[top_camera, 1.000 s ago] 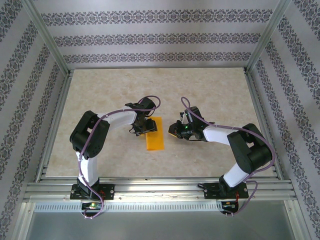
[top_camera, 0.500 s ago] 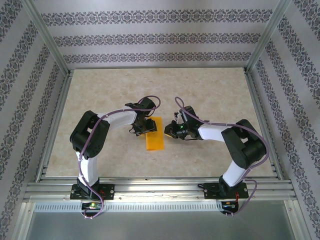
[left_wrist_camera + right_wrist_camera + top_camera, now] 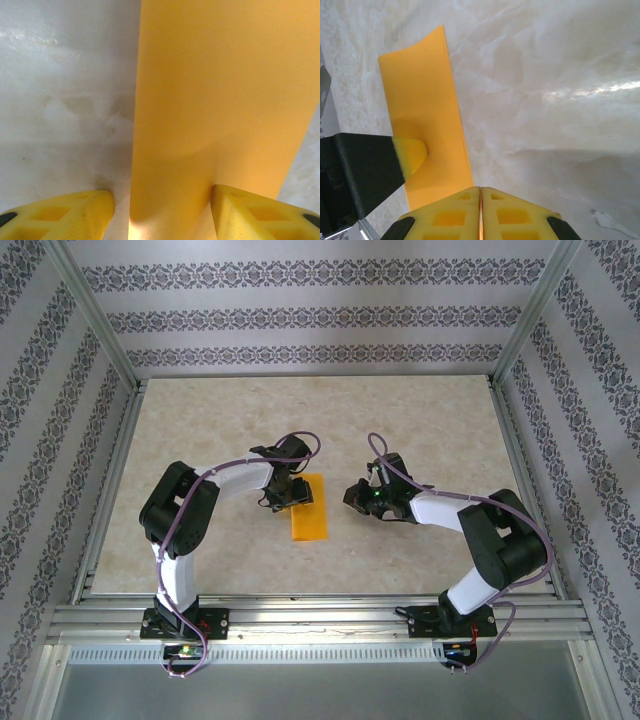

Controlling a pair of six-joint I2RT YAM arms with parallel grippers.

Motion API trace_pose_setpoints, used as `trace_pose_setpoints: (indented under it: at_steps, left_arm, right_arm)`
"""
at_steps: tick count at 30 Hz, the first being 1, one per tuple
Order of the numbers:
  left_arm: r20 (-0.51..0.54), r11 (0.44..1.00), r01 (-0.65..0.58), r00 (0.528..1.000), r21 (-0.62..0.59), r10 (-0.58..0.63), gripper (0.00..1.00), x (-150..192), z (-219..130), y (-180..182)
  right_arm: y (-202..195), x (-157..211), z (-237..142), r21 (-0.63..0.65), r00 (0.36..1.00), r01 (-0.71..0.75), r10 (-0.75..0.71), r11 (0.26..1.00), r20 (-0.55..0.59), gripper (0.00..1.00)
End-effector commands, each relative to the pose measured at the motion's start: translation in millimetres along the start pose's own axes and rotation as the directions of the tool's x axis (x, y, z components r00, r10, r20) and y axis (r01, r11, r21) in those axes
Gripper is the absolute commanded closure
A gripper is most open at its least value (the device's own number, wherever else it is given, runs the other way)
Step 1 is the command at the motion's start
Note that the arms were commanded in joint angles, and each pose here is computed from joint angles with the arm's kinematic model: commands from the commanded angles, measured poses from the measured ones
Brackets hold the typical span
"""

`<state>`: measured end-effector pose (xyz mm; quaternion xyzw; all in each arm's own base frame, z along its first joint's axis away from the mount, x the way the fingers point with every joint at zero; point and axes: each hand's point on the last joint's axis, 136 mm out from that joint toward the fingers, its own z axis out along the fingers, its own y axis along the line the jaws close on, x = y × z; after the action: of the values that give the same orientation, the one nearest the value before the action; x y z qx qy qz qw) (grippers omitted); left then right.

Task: Fold a paper plane with a square sheet of paper (pick it up from the middle)
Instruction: Hold the paper at the center of the table.

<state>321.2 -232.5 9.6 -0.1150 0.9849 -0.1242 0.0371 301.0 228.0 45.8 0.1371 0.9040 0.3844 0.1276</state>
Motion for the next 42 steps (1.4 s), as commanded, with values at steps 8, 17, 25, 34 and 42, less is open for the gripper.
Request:
trace_pose_setpoints:
  at_steps: [8,17,25,34,42]
  left_arm:
    - [-0.043,0.998,-0.019,0.999,-0.06,0.016,0.39,10.7,62.2,20.4]
    - [-0.046,0.998,-0.016,0.999,-0.063,0.013,0.39,11.1,62.9,21.6]
    - [-0.046,0.998,-0.018,0.999,-0.058,0.016,0.39,11.6,63.2,20.6]
    - [-0.045,0.998,-0.018,0.999,-0.055,0.015,0.39,11.6,63.6,20.3]
    - [-0.048,0.998,-0.017,0.999,-0.058,0.014,0.39,11.9,64.5,21.3]
  right_arm:
    - [0.5,1.6,-2.0,-0.01,1.0,-0.007,0.007,1.0,0.004,0.89]
    - [11.5,4.3,-1.3,-0.055,1.0,0.022,-0.023,0.998,-0.016,0.89]
    - [38.5,13.1,21.6,-0.087,0.988,0.096,-0.105,0.992,-0.111,0.98]
    - [41.5,19.5,50.6,-0.028,0.978,0.113,-0.117,0.993,-0.174,1.0]
    - [37.6,31.9,66.4,-0.01,0.966,0.124,-0.123,0.992,-0.228,1.0]
